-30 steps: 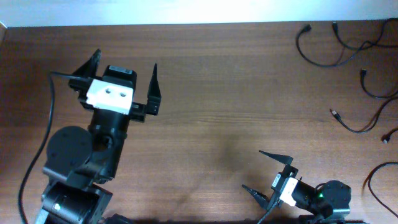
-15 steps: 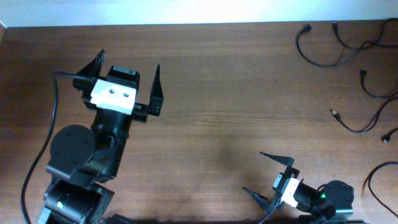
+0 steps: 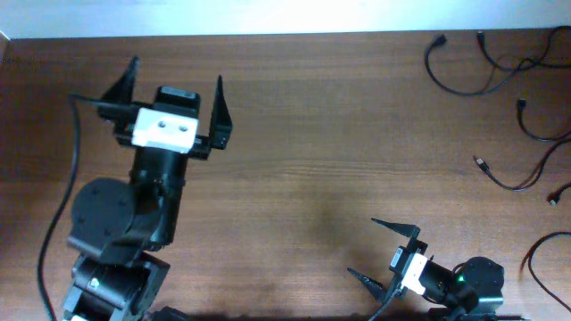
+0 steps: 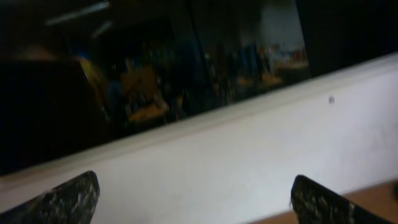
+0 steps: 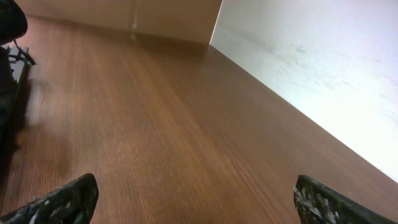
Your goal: Untangle cables
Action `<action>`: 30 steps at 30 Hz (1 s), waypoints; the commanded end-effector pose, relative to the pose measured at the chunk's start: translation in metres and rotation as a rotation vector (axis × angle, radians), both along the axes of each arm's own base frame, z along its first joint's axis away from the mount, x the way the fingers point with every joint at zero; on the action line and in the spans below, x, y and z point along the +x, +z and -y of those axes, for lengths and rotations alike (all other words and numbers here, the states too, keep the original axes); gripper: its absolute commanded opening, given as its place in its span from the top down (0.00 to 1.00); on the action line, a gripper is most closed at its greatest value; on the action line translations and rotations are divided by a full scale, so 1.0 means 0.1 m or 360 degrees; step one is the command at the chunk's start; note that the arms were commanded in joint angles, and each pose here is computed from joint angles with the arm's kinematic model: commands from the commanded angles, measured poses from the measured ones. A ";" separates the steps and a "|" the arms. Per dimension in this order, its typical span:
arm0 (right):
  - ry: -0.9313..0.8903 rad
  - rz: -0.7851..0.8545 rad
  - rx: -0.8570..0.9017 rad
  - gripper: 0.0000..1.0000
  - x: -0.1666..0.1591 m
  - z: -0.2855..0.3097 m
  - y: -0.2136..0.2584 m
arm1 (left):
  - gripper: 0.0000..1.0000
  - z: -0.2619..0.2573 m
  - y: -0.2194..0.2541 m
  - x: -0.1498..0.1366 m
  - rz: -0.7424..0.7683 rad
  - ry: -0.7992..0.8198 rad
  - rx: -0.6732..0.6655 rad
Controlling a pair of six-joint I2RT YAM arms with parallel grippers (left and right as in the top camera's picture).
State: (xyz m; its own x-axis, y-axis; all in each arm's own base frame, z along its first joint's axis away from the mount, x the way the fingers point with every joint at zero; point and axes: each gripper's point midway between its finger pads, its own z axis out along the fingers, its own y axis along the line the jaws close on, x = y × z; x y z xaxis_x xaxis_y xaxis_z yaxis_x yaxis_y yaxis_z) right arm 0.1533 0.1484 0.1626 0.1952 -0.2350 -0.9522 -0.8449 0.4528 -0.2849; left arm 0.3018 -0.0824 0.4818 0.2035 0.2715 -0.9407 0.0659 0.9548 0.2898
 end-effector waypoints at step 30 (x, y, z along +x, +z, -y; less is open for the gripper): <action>0.0021 -0.0001 0.0004 0.01 -0.02 -0.01 -0.02 | 0.01 -0.85 -2.46 -0.63 0.0102 0.0144 -0.0125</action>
State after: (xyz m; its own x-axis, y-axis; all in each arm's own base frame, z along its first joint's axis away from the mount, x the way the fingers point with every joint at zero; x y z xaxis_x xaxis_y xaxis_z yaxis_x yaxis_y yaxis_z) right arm 0.1534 0.1485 0.1625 0.1982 -0.2348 -0.9516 -0.8442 0.4525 -0.2874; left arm 0.2332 0.0017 0.2566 0.3200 0.2285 -0.9195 -0.0617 0.9735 0.2204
